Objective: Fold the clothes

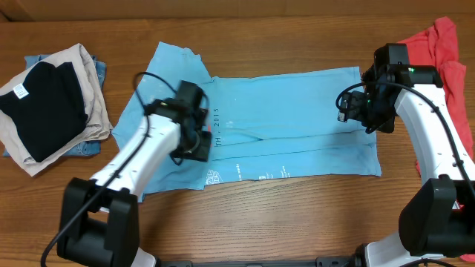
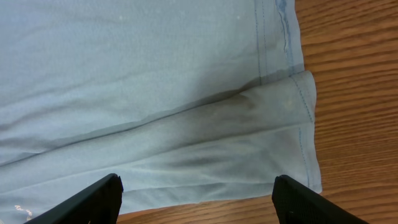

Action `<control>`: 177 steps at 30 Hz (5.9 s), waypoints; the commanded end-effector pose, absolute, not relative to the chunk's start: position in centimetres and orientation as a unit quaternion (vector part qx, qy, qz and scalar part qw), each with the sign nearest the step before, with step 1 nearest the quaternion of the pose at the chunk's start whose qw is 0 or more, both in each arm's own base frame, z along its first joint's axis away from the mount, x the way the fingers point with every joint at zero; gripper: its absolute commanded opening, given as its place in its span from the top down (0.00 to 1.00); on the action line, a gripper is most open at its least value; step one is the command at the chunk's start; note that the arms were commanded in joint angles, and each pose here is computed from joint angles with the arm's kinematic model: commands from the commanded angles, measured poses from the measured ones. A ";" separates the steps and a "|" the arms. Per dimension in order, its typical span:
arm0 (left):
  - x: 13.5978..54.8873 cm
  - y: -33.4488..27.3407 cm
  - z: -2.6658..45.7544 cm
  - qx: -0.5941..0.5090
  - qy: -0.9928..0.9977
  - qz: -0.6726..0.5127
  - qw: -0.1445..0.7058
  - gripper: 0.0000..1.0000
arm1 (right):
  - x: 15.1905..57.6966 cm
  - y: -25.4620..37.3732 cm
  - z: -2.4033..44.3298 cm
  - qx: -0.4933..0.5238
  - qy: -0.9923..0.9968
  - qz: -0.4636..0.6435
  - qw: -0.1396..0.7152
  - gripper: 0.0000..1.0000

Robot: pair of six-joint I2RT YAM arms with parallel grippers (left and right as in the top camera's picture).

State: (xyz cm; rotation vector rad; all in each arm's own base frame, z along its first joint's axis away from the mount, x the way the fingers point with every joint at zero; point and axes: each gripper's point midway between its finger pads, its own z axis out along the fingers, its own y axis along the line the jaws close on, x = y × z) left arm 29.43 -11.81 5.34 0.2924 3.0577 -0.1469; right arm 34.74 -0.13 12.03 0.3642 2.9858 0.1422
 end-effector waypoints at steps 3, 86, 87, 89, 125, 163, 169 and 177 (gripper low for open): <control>28.3 -11.8 3.6 0.133 0.991 0.011 0.023 0.55 | 34.7 -0.1 12.0 0.118 0.990 0.050 0.065 0.19; 33.9 -10.5 3.1 0.097 0.989 0.066 0.087 0.60 | 31.9 2.6 10.7 0.118 0.986 0.118 0.002 0.18; 33.9 -10.5 3.1 0.095 0.989 0.065 0.088 0.59 | 31.9 2.6 10.6 0.119 0.986 0.118 0.002 0.18; 33.8 -10.8 3.0 0.095 0.990 0.057 0.085 0.60 | 32.0 2.6 10.4 0.118 0.986 0.118 0.005 0.18; 57.6 -1.8 12.3 -0.004 0.934 -0.111 0.339 0.16 | 46.2 -2.5 15.6 0.086 0.961 0.037 0.260 0.00; 54.8 2.3 0.3 -0.064 0.971 -0.125 0.196 0.96 | 44.1 -2.4 14.3 0.090 0.972 0.036 0.214 0.00; 54.6 2.4 5.7 -0.074 0.968 -0.123 0.207 0.96 | 45.8 -2.6 13.7 0.089 0.968 0.036 0.232 0.00; 53.9 3.1 9.3 -0.092 0.966 -0.102 0.220 0.96 | 49.8 -2.9 9.4 0.076 0.963 0.033 0.255 0.00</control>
